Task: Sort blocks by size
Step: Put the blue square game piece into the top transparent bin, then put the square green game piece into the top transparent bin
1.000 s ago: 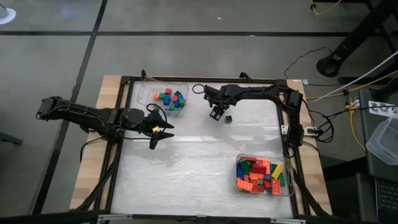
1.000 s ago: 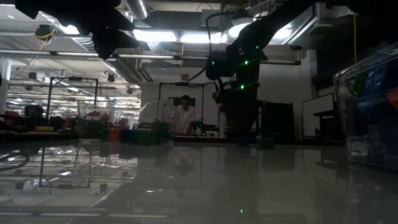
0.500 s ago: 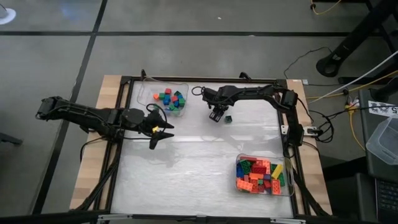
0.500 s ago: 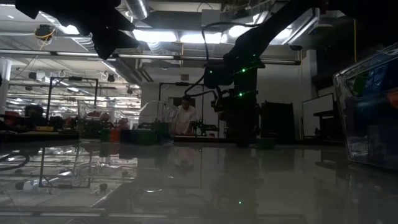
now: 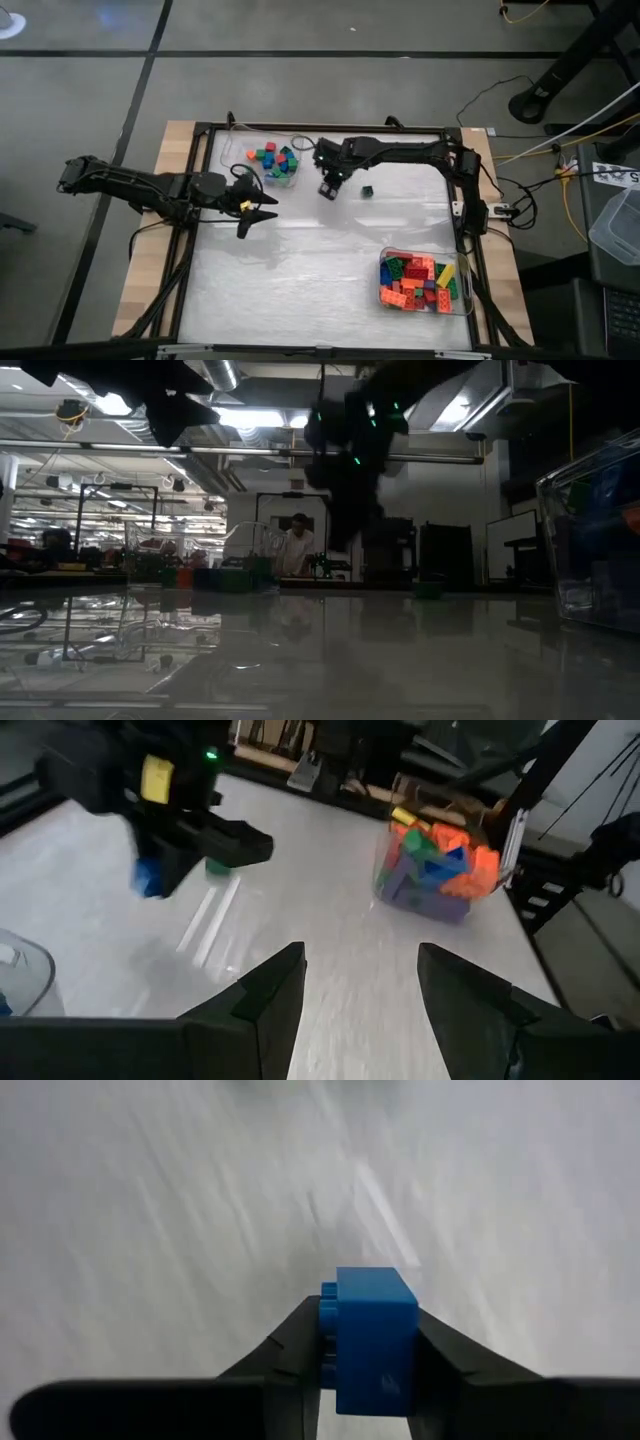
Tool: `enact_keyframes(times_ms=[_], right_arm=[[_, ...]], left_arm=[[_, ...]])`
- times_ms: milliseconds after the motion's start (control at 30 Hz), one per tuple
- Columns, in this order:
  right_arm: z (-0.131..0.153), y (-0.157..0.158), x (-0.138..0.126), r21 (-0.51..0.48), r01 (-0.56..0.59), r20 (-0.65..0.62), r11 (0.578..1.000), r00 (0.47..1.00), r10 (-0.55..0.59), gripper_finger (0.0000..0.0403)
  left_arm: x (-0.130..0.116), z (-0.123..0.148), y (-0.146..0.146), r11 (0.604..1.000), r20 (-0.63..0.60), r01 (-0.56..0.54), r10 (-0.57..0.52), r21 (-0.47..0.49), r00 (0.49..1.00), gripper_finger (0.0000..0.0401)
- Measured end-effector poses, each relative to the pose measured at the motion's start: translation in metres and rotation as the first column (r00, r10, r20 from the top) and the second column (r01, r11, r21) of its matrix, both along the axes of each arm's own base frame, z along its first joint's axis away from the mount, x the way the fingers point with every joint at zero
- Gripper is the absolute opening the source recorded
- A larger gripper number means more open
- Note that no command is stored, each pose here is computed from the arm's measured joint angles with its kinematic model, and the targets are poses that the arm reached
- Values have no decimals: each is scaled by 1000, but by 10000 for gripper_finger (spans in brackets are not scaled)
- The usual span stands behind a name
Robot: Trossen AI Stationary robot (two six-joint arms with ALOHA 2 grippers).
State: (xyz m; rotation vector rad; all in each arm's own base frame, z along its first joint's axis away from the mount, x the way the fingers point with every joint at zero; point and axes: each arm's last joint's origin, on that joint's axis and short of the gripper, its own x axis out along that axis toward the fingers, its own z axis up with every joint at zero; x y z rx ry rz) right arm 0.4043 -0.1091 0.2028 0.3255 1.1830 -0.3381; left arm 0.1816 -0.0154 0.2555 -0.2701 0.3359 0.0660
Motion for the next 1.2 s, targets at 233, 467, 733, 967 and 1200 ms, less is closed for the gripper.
enact_keyframes(times_ms=[233,467,733,967,1200], right_arm=[[52,20,40,-131,-100,344,986,929,140,100],[65,9,68,-235,-12,625,972,764,160,100],[50,3,84,-275,70,691,959,708,146,223],[64,7,65,-263,45,592,964,796,125,283],[88,19,10,-169,-32,289,985,954,81,279]], left_arm=[[-10,10,1,1000,65,7,-8,15,998,182],[-18,17,2,1000,110,6,-7,11,994,182],[-21,14,2,1000,69,6,-7,13,998,182],[-23,7,2,1000,0,9,-9,21,1000,182],[-41,12,4,996,13,29,-31,82,999,182]])
